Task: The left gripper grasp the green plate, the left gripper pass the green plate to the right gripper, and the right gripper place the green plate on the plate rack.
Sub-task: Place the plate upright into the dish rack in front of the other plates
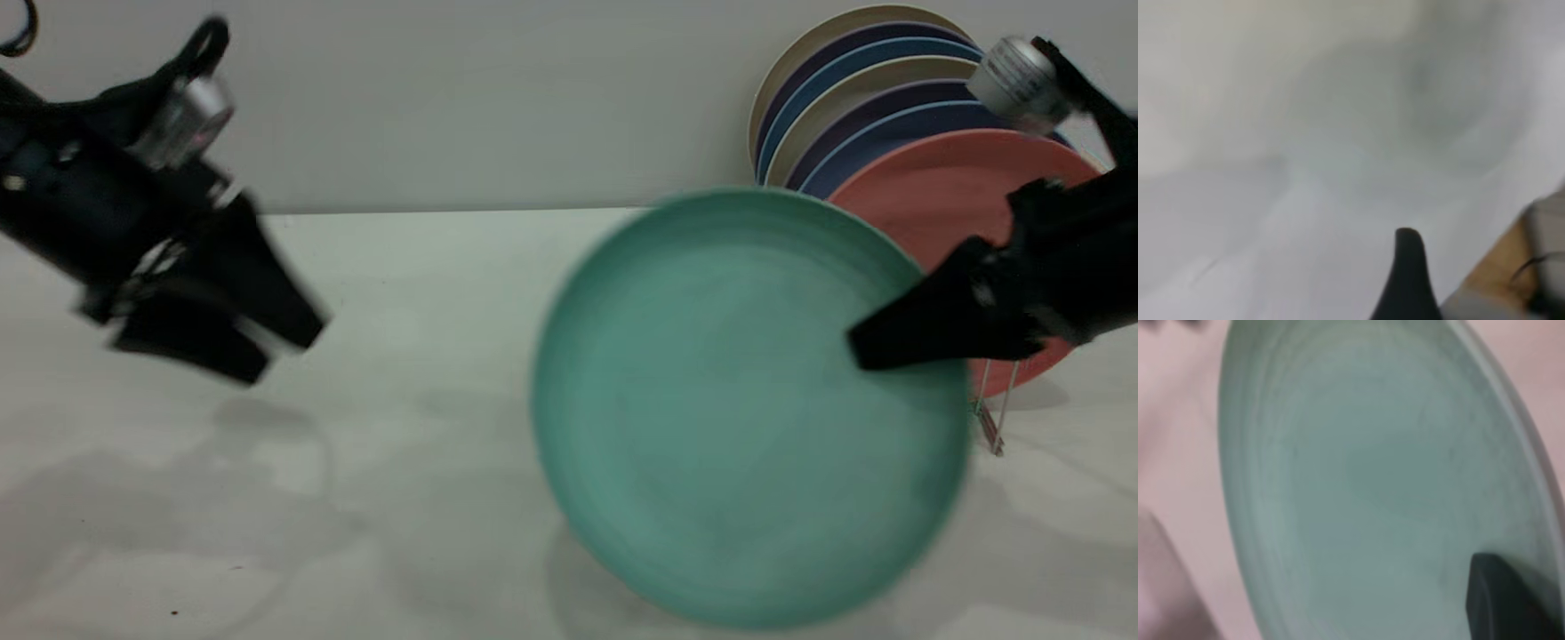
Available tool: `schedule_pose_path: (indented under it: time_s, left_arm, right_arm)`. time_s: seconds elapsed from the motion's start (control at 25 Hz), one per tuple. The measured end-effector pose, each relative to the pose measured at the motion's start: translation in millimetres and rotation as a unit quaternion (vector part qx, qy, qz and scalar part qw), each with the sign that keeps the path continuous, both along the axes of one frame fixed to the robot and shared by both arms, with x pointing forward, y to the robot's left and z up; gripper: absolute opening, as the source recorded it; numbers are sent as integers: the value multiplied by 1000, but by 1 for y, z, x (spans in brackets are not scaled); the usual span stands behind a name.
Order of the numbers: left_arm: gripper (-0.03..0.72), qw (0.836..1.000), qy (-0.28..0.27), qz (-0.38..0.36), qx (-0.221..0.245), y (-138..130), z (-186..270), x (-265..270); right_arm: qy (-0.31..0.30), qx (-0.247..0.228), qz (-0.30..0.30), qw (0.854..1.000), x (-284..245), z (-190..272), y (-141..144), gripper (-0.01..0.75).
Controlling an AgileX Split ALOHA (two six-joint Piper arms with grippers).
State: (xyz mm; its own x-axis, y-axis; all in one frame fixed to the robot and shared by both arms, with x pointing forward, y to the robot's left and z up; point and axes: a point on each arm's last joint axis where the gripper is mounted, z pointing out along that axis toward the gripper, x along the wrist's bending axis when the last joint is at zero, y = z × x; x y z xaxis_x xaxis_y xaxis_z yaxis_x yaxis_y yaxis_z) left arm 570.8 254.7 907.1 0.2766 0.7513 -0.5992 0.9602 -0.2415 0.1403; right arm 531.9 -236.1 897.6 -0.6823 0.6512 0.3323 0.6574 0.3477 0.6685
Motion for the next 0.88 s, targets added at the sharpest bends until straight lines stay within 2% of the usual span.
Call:
schedule_pose_path:
  time_s: [0.16,0.28,0.4,0.56,0.88]
  left_arm:
    - [539,991,38,4,125,20,-1,3]
    - [503,984,42,18,169,28,-2,5]
    - [492,982,43,23,180,30,-3,5]
    - [490,982,42,26,182,30,-3,5]
    - [491,982,38,30,183,30,-3,6]
  right_arm:
    - [-98,-122,42,987,2,34,-13,60]
    - [-176,-190,68,964,2,66,-20,60]
    - [-229,-237,101,939,1,91,-23,60]
    - [-261,-292,110,914,5,114,-30,60]
    - [-279,-358,116,883,25,141,-39,60]
